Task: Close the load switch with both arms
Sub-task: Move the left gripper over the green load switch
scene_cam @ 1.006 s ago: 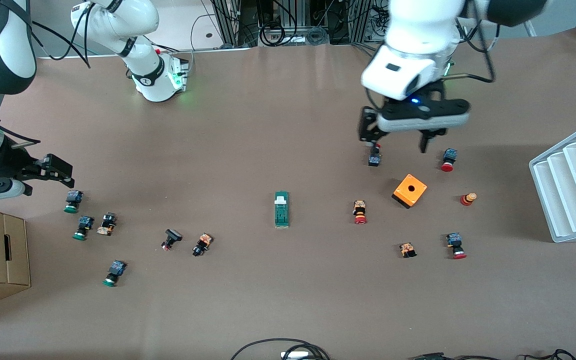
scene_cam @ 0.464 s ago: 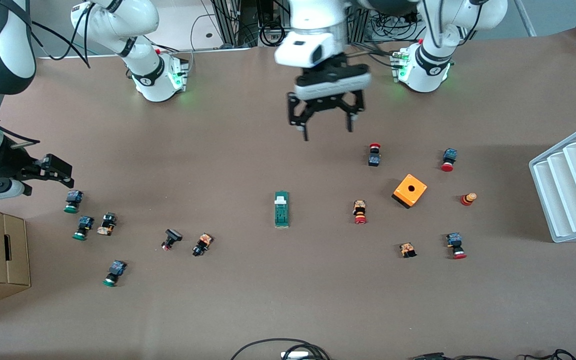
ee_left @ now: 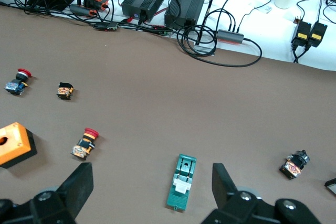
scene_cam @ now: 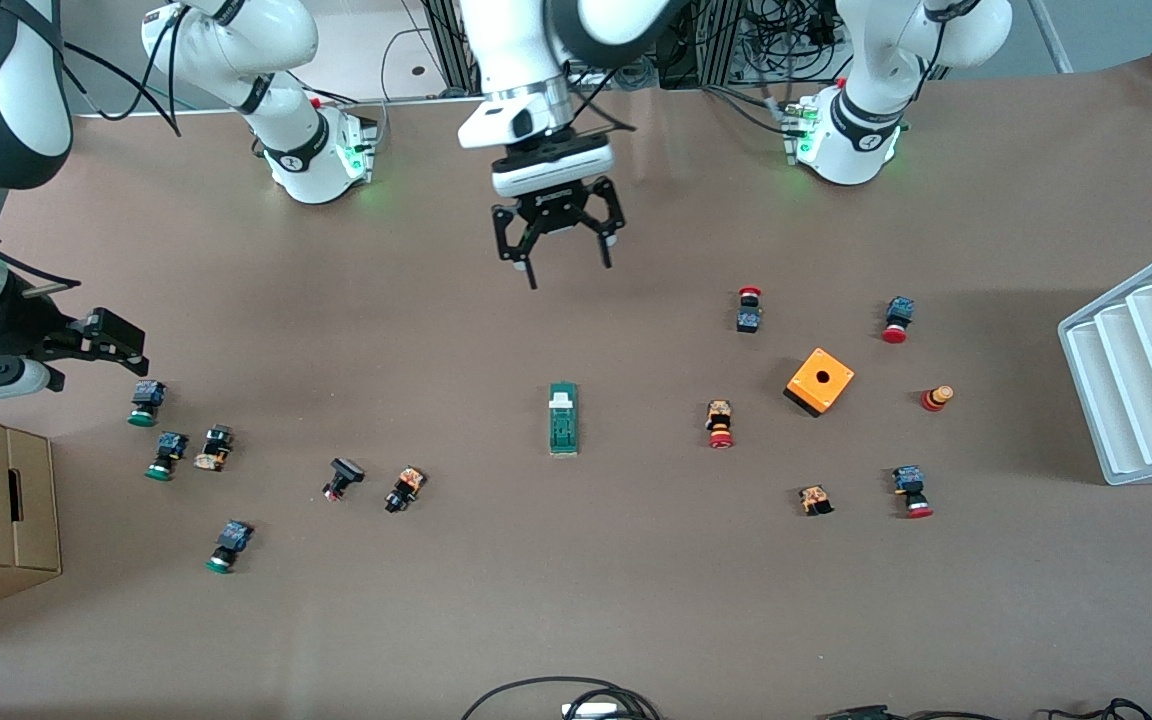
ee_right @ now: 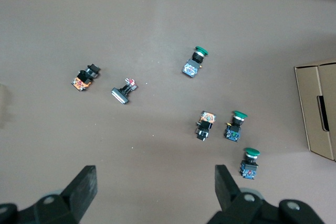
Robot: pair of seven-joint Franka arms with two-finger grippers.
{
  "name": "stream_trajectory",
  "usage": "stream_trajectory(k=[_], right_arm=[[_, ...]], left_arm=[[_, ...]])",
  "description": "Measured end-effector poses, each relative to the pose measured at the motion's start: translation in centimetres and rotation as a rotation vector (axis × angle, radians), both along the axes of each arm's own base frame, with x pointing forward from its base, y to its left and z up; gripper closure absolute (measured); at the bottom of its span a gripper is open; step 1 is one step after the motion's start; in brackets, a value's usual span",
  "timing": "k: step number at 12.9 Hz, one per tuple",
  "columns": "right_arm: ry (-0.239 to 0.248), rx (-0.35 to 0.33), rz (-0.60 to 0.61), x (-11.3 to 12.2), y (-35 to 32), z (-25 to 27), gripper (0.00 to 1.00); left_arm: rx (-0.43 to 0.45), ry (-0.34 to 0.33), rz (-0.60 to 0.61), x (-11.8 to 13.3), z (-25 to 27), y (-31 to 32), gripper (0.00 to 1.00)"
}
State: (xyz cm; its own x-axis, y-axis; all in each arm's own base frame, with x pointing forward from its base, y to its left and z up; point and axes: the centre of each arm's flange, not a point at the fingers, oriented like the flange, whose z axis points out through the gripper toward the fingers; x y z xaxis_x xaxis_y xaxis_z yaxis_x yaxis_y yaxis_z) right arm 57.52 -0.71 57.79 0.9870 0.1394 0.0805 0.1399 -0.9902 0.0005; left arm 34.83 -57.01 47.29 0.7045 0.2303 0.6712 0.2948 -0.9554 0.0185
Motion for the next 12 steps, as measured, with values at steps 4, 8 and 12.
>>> stream_trajectory(k=[4,8,12], right_arm=[[0.003,0.000,-0.008,0.0,-0.5,-0.1,0.00],[0.013,0.000,-0.030,-0.1,-1.7,-0.3,0.00],[0.050,-0.003,-0.014,0.7,-0.9,-2.3,0.00]], left_arm=[[0.067,-0.116,-0.064,-2.9,-5.7,-1.8,0.00],[0.086,-0.208,-0.122,-5.4,-10.5,-2.5,0.00],[0.063,-0.332,-0.142,-4.7,-18.1,-3.0,0.00]])
